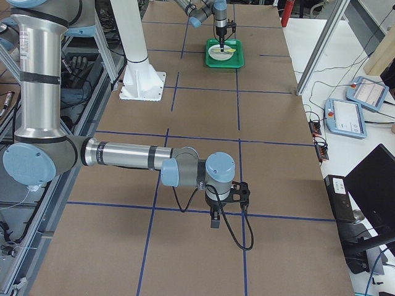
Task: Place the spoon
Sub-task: 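Carry the yellow spoon off the plate and lower it onto the tray, then open the left gripper and lift it away from the spoon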
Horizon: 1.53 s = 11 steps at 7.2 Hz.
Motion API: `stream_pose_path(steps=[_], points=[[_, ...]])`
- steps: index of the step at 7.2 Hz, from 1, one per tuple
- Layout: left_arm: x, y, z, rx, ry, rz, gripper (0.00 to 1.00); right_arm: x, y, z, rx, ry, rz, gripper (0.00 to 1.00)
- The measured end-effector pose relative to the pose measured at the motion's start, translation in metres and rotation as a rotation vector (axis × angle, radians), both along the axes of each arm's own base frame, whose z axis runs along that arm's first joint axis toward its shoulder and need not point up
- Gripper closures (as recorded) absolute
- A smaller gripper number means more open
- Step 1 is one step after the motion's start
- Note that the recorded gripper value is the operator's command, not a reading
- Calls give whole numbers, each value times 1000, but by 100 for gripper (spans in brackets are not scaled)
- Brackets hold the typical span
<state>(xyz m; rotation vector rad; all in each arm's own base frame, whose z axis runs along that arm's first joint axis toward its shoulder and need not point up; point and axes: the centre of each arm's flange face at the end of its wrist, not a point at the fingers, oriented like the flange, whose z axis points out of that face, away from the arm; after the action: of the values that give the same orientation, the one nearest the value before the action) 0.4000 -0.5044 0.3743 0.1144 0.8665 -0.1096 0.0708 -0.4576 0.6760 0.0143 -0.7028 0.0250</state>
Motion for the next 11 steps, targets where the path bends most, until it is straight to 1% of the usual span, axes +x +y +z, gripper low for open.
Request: stream_pose_path(steps=[3, 4, 5, 7, 8, 10, 11], points=[[44, 11, -17, -38, 3, 23, 100, 0, 0, 0, -1, 0, 0, 0], [55, 13, -17, -48, 0, 30, 77, 0, 0, 0, 0, 0, 0, 0], [59, 14, -16, -52, -2, 35, 58, 0, 0, 0, 1, 0, 0, 0], [61, 15, -13, -51, -6, 41, 54, 0, 0, 0, 1, 0, 0, 0], [60, 16, -13, -49, -6, 43, 48, 0, 0, 0, 1, 0, 0, 0], [52, 15, -20, -40, 4, 38, 0, 0, 0, 0, 1, 0, 0, 0], [42, 13, -31, -28, 19, 25, 0, 0, 0, 0, 1, 0, 0, 0]])
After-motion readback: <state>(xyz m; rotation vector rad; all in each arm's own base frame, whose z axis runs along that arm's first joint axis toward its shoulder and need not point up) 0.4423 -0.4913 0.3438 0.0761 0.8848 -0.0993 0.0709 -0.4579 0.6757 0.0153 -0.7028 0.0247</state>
